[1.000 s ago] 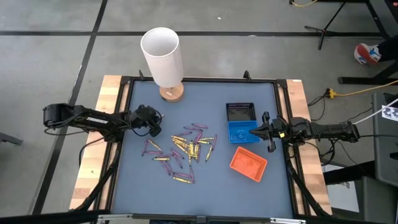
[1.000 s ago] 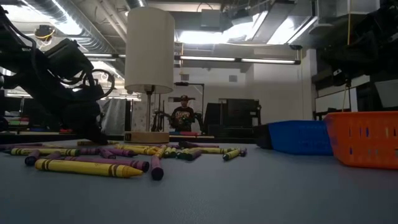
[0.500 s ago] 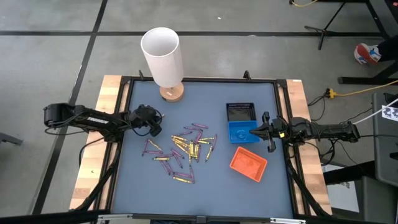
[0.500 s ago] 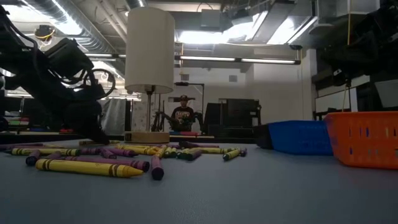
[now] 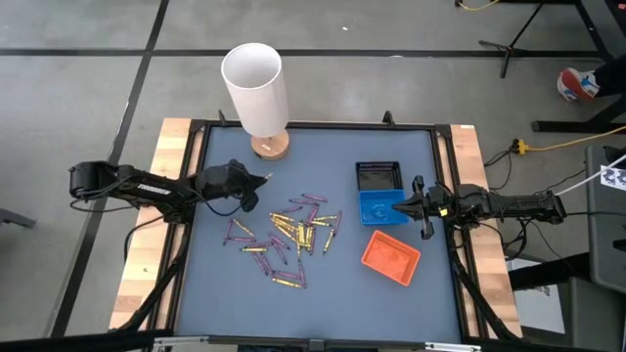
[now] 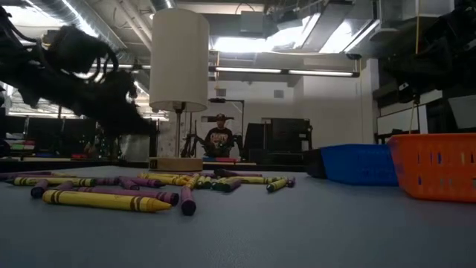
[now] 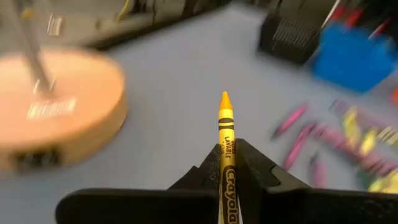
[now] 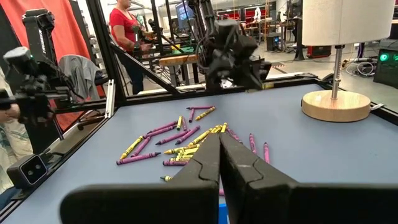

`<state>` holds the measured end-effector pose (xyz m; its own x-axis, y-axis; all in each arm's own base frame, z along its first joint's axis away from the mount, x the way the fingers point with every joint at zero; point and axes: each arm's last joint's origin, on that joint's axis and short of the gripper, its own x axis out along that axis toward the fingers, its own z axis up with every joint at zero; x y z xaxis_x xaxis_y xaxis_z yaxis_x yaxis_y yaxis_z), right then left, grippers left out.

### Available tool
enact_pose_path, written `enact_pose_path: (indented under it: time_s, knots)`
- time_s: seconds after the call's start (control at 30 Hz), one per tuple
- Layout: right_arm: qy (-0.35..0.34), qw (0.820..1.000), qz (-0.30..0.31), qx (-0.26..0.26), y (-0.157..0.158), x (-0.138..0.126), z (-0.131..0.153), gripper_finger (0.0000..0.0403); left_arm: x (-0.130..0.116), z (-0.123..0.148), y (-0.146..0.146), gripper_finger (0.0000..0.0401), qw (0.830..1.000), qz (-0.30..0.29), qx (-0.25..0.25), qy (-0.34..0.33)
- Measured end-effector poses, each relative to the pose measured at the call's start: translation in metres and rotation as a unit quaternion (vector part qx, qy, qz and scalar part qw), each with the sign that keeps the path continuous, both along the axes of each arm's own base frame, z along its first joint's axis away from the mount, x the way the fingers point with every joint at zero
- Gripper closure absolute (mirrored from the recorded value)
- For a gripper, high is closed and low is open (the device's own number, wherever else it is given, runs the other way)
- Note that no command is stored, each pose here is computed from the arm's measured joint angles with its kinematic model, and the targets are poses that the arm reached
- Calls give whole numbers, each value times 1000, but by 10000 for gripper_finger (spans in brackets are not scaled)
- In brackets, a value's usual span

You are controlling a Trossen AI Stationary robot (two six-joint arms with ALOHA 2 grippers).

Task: Sort crayons
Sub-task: Put the yellow crayon into the black bin

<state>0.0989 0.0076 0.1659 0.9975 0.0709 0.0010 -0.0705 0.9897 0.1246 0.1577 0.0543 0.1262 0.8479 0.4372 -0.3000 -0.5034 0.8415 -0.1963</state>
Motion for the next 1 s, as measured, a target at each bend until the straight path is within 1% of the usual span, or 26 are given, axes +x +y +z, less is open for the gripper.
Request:
enact_pose_path:
  time_s: [0.07,0.13,0.27,0.43,0.6,0.67,0.8,0.9,1.0]
  knots:
    - [0,1000,0,0,0,0,0,400,3,7,-2,388,999,-7,11,-36]
    - [0,1000,0,0,0,0,0,400,8,15,-2,388,998,-13,17,-55]
    - [0,1000,0,0,0,0,0,400,29,38,-3,388,995,-30,30,-88]
    - [-1,1000,0,0,0,0,0,400,70,71,-5,388,988,-67,100,-98]
    - [-1,1000,0,0,0,0,0,400,122,93,-2,388,980,-87,151,-95]
    - [-1,1000,0,0,0,0,0,400,143,96,0,388,978,-91,166,-90]
    - [-2,1000,0,0,0,0,0,400,184,97,7,388,976,-93,179,-86]
    - [-2,1000,0,0,0,0,0,400,212,92,11,388,976,-95,180,-84]
    - [-2,1000,0,0,0,0,0,400,237,84,14,388,974,-114,177,-84]
